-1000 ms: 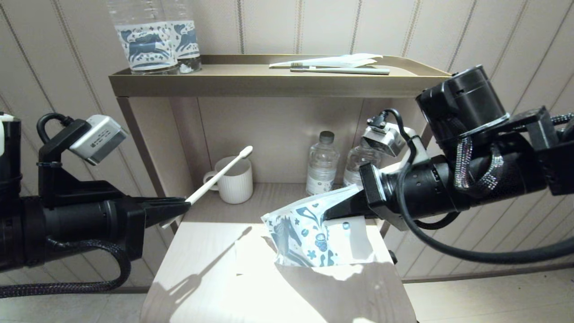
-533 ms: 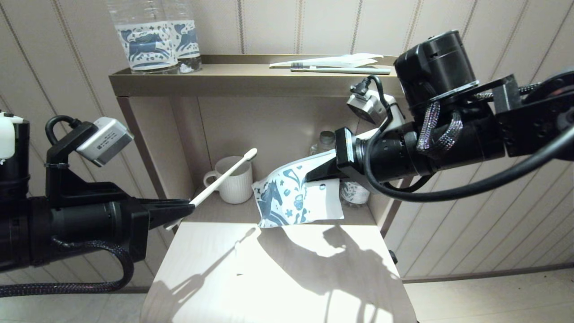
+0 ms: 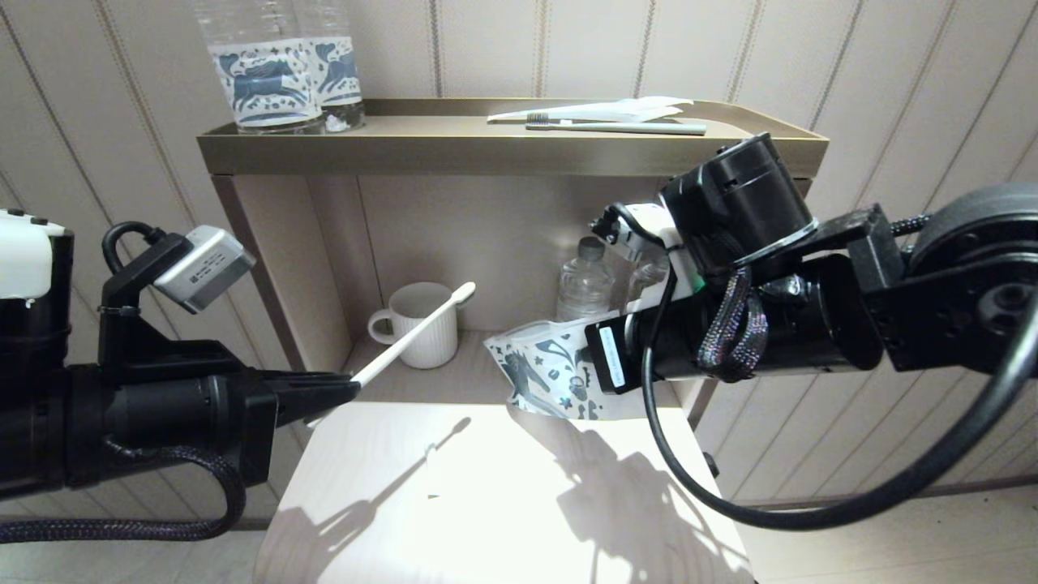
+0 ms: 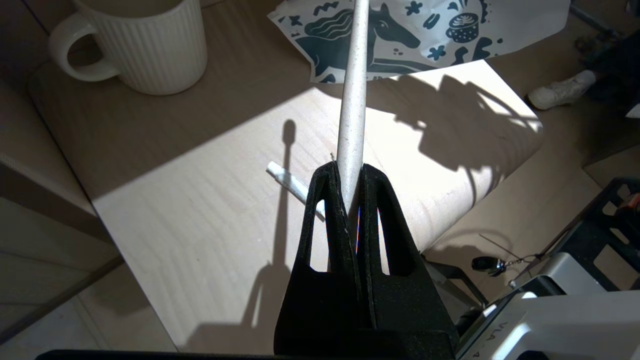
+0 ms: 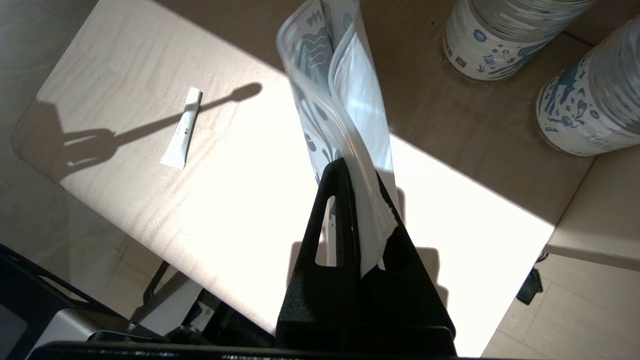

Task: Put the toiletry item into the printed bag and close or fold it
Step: Place the toothbrush in the storage bag

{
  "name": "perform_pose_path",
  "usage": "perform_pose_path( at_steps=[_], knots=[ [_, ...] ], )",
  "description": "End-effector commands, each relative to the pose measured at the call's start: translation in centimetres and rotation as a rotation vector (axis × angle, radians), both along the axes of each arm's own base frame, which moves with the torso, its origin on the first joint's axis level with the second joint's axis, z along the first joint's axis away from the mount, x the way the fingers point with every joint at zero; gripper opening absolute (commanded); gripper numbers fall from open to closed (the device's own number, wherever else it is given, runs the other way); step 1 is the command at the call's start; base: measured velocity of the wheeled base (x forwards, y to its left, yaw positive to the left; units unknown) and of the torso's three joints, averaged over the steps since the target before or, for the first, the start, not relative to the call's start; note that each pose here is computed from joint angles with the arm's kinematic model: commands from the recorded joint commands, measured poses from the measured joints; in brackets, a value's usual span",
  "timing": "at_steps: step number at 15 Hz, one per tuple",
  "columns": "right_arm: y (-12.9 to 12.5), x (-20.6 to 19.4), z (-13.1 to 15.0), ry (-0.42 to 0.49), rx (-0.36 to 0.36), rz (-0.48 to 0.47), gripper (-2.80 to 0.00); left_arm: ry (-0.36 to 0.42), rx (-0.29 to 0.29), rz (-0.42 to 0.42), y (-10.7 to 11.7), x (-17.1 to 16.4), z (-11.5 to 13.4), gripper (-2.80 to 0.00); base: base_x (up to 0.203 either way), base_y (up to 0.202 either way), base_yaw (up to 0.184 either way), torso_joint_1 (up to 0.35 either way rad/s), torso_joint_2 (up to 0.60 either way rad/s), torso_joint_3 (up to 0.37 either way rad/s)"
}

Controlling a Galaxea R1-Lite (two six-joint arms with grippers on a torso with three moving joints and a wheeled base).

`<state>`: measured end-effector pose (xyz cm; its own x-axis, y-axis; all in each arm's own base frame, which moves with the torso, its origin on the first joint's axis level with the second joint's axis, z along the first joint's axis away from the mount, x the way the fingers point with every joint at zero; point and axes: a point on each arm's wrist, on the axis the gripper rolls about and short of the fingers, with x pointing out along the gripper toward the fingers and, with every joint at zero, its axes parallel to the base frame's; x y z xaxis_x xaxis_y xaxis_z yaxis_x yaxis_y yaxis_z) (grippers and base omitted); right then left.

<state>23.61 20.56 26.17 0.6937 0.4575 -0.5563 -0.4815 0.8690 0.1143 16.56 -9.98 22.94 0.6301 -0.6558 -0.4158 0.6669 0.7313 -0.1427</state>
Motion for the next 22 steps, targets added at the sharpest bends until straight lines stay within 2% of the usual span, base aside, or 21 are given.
perform_pose_path(
  at_steps=[1, 4, 5, 7, 9, 10, 14, 16, 18, 20, 22],
  knots=[
    [-0.5, -1.1, 0.5, -0.041, 0.018, 0.002, -2.80, 0.008, 0.004, -0.002, -0.2, 0.4, -0.1, -2.80, 0.000, 0.000, 0.000, 0.000, 0.00, 0.000],
    [-0.9, -1.7, 1.7, -0.076, 0.093, 0.038, -2.80, 0.007, 0.002, -0.004, -0.5, 0.9, -0.3, -2.80, 0.000, 0.000, 0.000, 0.000, 0.00, 0.000],
    [-1.4, -2.2, 2.2, -0.051, 0.145, 0.087, -2.80, 0.004, 0.001, -0.004, -0.6, 1.0, -0.3, -2.80, 0.000, 0.000, 0.000, 0.000, 0.00, 0.000],
    [-2.6, -3.1, 2.9, 0.043, 0.280, 0.240, -2.80, 0.001, -0.001, -0.007, -0.7, 1.3, -0.3, -2.80, 0.000, 0.000, 0.000, 0.000, 0.00, 0.000],
    [-4.2, -3.3, 1.9, 0.151, 0.357, 0.402, -2.80, -0.016, 0.002, -0.016, -0.9, 1.3, 0.0, -2.80, 0.000, 0.000, 0.000, 0.000, 0.00, 0.000],
    [-5.1, -3.0, 0.7, 0.166, 0.335, 0.448, -2.80, -0.023, 0.000, -0.016, -0.9, 1.5, 0.2, -2.80, 0.000, 0.000, 0.000, 0.000, 0.00, 0.000],
    [-7.6, -1.1, -5.3, 0.034, 0.110, 0.591, -2.80, -0.011, 0.031, -0.031, -1.5, 2.2, -0.5, -2.80, 0.000, 0.000, 0.000, 0.000, 0.00, 0.000],
    [-7.6, 0.5, -7.3, -0.143, 0.122, 0.622, -2.80, -0.023, 0.038, -0.052, -1.8, 2.5, -0.6, -2.80, 0.000, 0.000, 0.000, 0.000, 0.00, 0.000],
    [-7.6, 0.8, -9.6, -0.248, 0.164, 0.680, -2.80, -0.040, 0.044, -0.072, -1.9, 2.5, -0.8, -2.80, 0.000, 0.000, 0.000, 0.000, 0.00, 0.000],
    [-7.5, 1.0, -10.1, -0.250, 0.211, 0.718, -2.80, -0.055, 0.062, -0.091, -2.0, 2.5, -0.9, -2.80, 0.000, 0.000, 0.000, 0.000, 0.00, 0.000],
    [-7.7, 1.1, -9.6, -0.255, 0.237, 0.742, -2.80, -0.104, 0.110, -0.164, -2.1, 2.4, -1.2, -2.80, 0.000, 0.000, 0.000, 0.000, 0.00, 0.000]
  ],
)
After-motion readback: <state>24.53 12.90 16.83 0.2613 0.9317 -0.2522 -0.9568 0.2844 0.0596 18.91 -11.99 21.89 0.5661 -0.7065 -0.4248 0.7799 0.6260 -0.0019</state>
